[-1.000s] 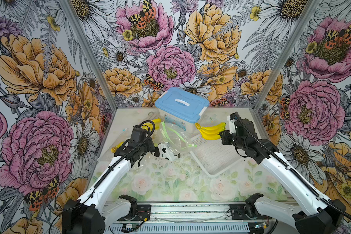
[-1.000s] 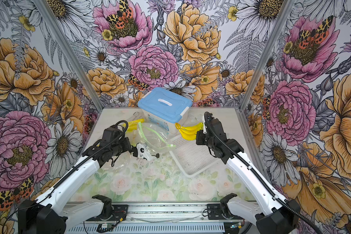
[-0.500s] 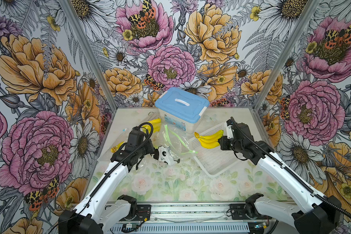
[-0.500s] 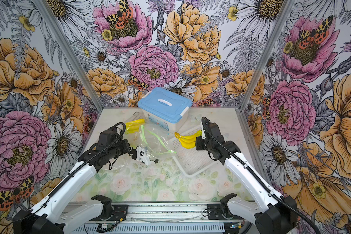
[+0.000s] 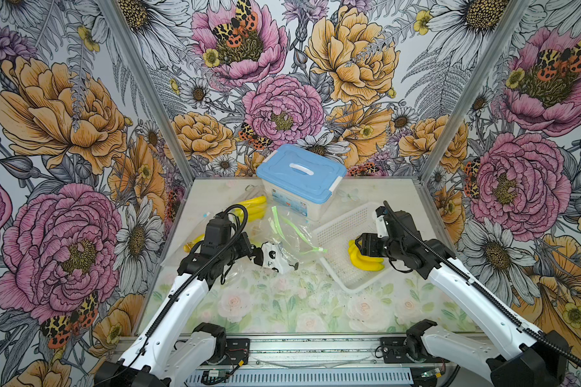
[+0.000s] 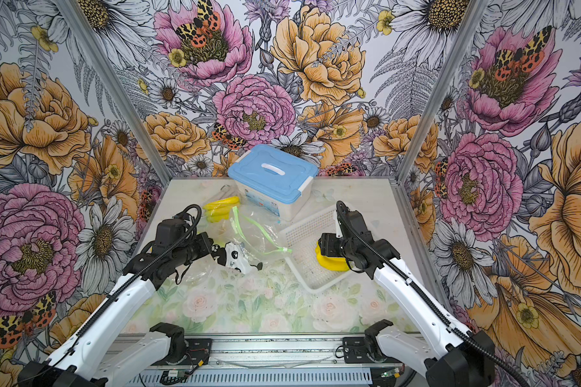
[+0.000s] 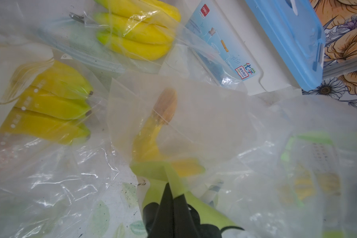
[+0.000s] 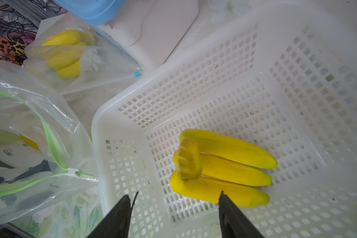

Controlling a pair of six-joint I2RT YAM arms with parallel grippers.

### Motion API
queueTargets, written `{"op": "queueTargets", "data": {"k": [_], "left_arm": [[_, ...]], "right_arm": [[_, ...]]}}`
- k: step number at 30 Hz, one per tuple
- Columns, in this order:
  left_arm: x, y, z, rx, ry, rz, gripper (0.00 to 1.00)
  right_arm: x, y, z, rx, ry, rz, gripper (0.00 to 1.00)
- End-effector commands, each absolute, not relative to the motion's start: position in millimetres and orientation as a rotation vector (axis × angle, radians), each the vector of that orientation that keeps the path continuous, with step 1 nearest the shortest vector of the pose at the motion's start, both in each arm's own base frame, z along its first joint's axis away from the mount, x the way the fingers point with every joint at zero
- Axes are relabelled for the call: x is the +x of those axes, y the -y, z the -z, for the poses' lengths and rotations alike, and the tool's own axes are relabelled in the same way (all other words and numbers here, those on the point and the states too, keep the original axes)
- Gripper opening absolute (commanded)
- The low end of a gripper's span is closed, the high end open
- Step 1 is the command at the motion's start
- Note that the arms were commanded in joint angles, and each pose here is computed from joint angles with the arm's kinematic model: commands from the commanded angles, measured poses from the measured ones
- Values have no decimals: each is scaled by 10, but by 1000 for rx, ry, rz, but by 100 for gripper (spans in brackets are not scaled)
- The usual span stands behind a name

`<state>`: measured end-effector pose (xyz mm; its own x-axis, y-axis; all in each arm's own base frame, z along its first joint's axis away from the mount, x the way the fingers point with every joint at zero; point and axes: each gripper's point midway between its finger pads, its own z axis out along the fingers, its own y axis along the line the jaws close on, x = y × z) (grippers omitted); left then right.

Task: Open the zip-top bag and take out the banana
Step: Place the banana in the basket, then adjust the zipper food storage bag at the center of the board.

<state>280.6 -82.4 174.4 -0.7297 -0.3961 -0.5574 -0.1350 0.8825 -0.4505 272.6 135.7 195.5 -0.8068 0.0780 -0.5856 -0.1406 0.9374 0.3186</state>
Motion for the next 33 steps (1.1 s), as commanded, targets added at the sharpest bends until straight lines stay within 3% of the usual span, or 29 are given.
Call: {"op": "queueTargets", "data": {"k": [1, 6, 11, 16, 22, 29, 33], "left_arm": [[2805, 869, -1815, -343, -2343, 551, 0], [2783, 871, -1785, -348, -2348, 556, 0], [2751, 862, -1755, -364, -2348, 563, 0], [2714, 847, -1710, -378, -2352, 566, 0], [2561, 864, -1552, -426, -2369, 610, 0], [2209, 879, -1241, -584, -2352, 695, 0], [2141, 807, -1297, -695, -2327, 720, 22]], "right_arm": [[2795, -1506, -2472, -73, -2362, -556, 67], [2800, -2382, -2753, -372, -2377, -861, 55], [2693, -3154, -2598, -597, -2424, -1005, 37], [2718, -3491, -2269, -633, -2474, -1039, 28], [2731, -3825, -1960, -671, -2519, -1070, 24], [2411, -4051, -1315, -751, -2618, -956, 16], [2334, -3934, -941, -763, -2644, -806, 16]]}}
